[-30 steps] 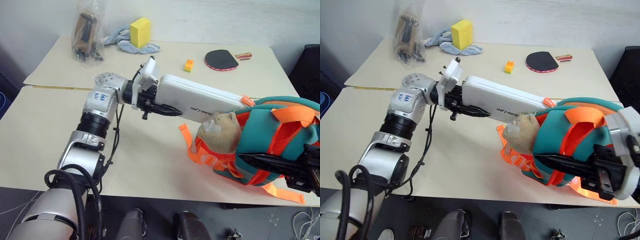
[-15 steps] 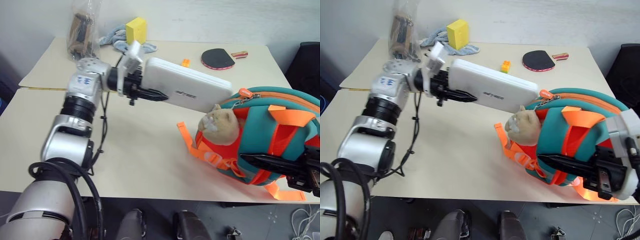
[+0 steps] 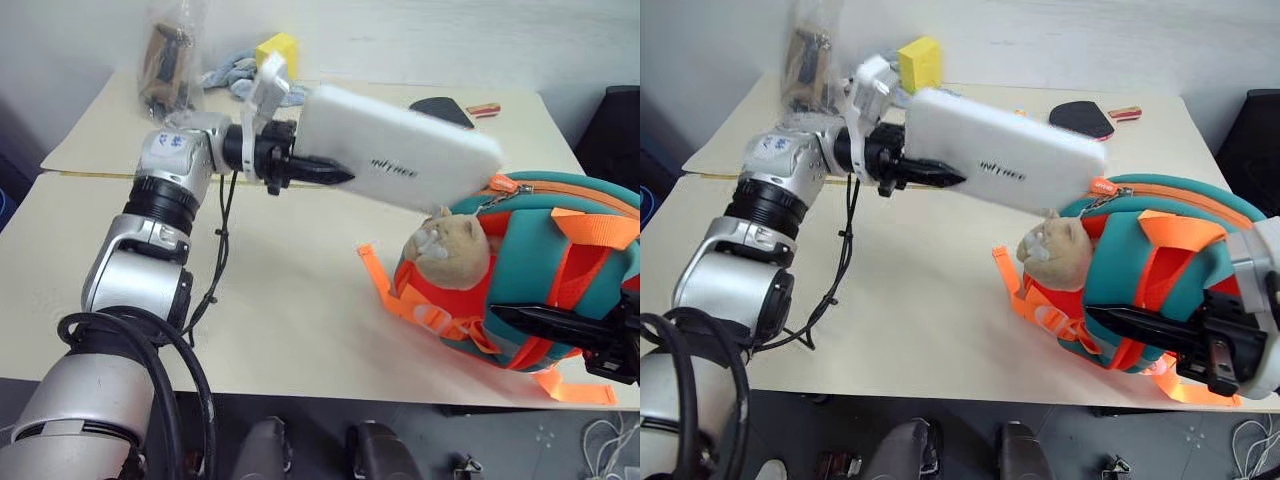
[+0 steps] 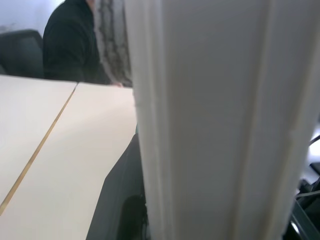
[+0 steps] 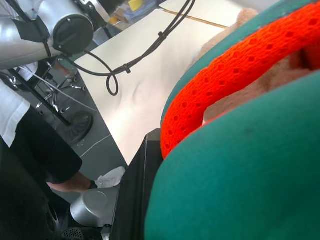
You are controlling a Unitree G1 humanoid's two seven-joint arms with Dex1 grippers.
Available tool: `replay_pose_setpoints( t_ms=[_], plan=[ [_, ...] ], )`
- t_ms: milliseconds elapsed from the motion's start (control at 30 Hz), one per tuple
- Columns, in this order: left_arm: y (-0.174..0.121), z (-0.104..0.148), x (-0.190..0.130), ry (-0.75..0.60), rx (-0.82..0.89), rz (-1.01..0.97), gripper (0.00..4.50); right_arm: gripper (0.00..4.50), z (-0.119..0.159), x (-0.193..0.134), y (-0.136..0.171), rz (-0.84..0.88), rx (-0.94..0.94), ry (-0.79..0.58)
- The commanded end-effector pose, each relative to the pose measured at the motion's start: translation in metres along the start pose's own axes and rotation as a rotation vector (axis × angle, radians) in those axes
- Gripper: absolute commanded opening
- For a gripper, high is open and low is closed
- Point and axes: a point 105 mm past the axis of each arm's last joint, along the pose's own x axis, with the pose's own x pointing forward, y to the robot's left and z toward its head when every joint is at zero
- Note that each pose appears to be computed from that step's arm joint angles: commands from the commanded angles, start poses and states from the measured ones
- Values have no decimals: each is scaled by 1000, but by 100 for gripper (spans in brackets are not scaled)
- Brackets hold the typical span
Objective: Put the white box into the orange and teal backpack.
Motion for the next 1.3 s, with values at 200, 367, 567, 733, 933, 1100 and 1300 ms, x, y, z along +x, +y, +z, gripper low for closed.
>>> replay_pose_setpoints(
  t_ms=[200, 367, 567, 733, 933, 1100, 1300],
  plan=[
    [-21, -31, 8, 194, 60, -187, 140, 1, 13, 1, 1, -8, -61, -7],
    [-17, -41, 18, 265, 120, -209, 140, 1, 13, 0, -2, -13, -63, 3],
    [-16, -33, 34, 247, 153, -242, 140, 1, 9, 0, -1, 3, -71, 34],
    [-16, -26, 53, 215, 209, -276, 140, 1, 4, 7, 6, 40, -81, 54],
    [-2, -17, 44, 196, 255, -180, 140, 1, -5, 9, 13, 55, -78, 73],
    [0, -8, 32, 145, 205, -138, 140, 1, -6, 6, 17, 43, -78, 70],
    [-13, -27, 64, 126, 167, -266, 140, 1, -4, 7, 12, 9, -84, 39]
  ],
)
